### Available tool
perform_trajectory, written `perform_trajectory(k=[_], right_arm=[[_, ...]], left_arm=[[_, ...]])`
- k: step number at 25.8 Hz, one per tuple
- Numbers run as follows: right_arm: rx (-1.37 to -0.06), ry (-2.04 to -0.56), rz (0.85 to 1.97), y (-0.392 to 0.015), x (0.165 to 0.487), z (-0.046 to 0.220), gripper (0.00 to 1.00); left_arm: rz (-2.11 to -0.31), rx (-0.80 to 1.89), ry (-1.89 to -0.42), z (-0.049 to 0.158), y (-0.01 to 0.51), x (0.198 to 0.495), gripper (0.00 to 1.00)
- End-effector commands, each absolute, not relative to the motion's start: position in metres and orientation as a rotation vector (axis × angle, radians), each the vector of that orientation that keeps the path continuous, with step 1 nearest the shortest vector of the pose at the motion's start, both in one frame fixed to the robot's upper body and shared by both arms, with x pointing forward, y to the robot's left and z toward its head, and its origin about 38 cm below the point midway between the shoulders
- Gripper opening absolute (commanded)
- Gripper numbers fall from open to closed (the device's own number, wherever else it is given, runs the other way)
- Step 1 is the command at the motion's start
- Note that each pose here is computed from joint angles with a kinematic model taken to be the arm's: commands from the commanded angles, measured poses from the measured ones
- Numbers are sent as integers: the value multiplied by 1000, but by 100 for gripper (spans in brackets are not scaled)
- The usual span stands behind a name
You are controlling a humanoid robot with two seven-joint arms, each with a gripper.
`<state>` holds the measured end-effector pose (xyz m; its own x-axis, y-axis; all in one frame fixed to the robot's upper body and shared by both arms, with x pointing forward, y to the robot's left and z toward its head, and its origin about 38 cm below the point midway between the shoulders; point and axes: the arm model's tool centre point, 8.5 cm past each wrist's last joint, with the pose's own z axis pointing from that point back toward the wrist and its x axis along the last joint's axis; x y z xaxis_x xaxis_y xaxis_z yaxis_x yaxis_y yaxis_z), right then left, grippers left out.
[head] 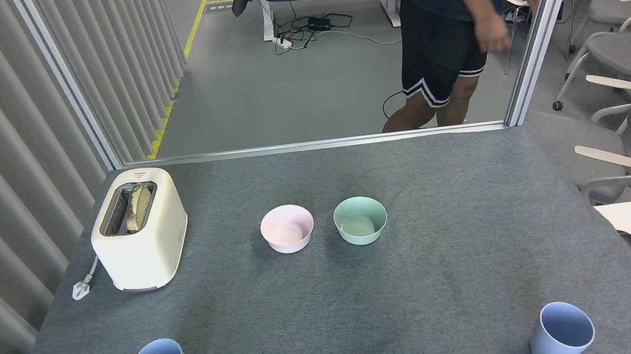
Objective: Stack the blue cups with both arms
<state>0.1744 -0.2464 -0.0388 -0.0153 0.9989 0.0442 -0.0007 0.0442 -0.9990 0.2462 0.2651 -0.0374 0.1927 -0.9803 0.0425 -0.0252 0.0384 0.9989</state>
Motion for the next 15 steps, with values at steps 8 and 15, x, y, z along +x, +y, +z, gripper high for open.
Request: perform_trajectory(k=[8, 15], right_arm=[[-1170, -1237, 1191, -247, 175, -40, 100], [-1167, -1235, 1191, -247, 174, -41, 100]], left_arm=[[-1057, 1280, -1133, -36, 257, 262, 100], [-1075, 1287, -1105, -43, 263, 276, 100]])
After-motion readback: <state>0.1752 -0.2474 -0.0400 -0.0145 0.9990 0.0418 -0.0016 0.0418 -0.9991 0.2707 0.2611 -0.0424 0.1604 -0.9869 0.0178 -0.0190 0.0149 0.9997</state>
